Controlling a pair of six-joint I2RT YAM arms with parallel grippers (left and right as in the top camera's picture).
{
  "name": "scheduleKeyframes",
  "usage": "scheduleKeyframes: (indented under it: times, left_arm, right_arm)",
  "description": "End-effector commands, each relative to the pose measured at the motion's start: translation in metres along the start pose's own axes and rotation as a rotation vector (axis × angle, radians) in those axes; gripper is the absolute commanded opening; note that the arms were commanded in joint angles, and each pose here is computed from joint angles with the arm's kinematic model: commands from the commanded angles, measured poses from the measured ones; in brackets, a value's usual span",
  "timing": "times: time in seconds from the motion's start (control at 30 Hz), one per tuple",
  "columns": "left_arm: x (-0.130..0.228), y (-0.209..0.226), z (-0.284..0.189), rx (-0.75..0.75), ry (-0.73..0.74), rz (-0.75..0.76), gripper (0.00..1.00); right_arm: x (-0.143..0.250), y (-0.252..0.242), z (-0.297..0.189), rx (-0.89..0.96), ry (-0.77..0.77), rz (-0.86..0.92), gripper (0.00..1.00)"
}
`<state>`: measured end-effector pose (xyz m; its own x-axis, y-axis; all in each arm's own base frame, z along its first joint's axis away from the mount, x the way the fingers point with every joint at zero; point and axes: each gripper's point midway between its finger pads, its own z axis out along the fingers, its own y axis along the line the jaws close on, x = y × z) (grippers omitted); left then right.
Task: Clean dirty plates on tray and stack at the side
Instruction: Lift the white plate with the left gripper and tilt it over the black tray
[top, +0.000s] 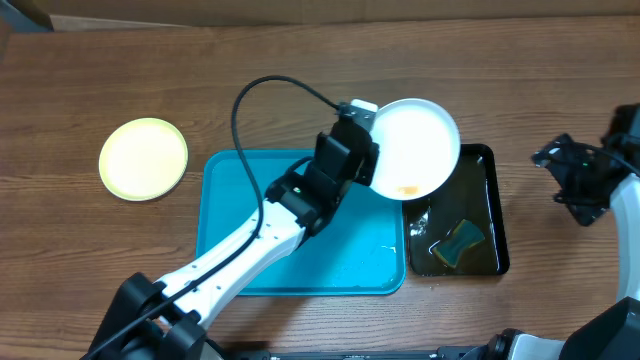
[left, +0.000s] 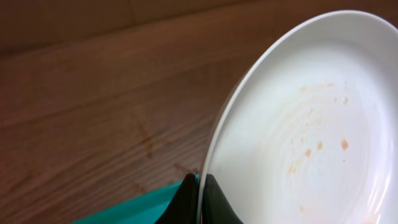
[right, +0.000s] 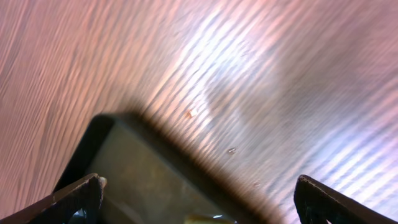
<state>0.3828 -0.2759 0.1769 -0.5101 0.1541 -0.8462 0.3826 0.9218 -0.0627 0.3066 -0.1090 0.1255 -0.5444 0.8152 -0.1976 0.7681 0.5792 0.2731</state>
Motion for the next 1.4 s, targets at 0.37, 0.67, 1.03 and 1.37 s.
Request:
scheduleKeyframes:
  times: [0.37, 0.67, 1.03, 1.37]
  left_arm:
    - [-0.052, -0.067, -0.03, -0.166, -0.287, 0.53, 0.04]
    - [-0.065, -0.107, -0.054, -0.264, -0.391, 0.795, 0.04]
    - [-0.085, -0.115, -0.072, -0.327, -0.481, 0.824, 0.04]
    - [-0.064, -0.091, -0.036, -0.122, -0.393, 0.348, 0.04]
  right_arm:
    - [-0.017, -0.012, -0.007, 0.017, -0.044, 0.039, 1.0]
    - [-0.017, -0.012, -0.007, 0.017, -0.044, 0.039, 1.0]
    - [-0.017, -0.012, -0.007, 0.017, -0.044, 0.039, 1.0]
    - [-0.017, -0.012, -0.007, 0.017, -0.044, 0.039, 1.0]
